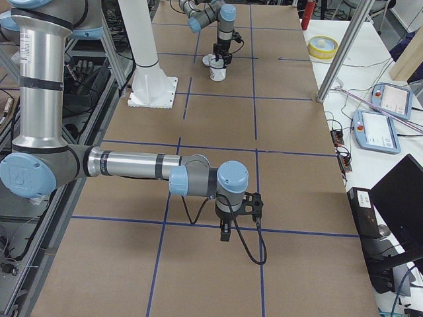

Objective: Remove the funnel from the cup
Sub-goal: 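Lower the left gripper and close it on the funnel's rim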

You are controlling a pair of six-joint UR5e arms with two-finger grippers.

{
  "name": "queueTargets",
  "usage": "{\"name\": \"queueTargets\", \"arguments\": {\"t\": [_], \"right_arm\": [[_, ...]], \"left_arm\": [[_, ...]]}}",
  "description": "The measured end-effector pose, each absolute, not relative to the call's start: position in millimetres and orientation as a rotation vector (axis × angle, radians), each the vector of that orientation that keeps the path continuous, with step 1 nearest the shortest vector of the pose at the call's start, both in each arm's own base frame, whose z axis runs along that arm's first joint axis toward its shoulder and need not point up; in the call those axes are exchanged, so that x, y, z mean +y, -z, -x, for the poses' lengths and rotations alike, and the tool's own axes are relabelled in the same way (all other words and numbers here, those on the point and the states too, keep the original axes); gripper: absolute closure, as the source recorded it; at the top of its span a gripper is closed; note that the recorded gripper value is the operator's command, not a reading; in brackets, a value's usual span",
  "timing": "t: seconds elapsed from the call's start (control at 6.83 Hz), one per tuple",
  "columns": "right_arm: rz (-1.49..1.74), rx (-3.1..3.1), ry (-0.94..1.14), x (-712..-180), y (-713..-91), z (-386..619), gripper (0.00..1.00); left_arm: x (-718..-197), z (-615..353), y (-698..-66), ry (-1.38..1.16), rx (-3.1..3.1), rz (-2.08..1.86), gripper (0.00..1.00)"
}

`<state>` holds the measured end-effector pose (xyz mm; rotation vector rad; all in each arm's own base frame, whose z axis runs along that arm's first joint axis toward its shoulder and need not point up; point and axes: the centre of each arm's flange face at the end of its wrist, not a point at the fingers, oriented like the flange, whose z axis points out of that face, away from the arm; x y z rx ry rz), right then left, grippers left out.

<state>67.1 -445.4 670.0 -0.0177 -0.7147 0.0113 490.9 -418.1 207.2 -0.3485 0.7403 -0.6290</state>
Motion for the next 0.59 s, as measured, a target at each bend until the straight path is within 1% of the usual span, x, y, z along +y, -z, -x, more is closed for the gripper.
{"name": "queueTargets", "arguments": {"t": [0.44, 0.59], "right_arm": [[0.018, -0.715, -0.011, -445.4, -670.0, -67.2, 0.0], [0.018, -0.715, -0.011, -445.4, -670.1, -67.1, 0.0]], "left_arm": [[-421.4, -493.1, -209.4, 0.632, 0.739, 0.33, 0.45], [-422.1, -493.8, -209.2, 0.631, 0.741, 0.322, 0.51]]}}
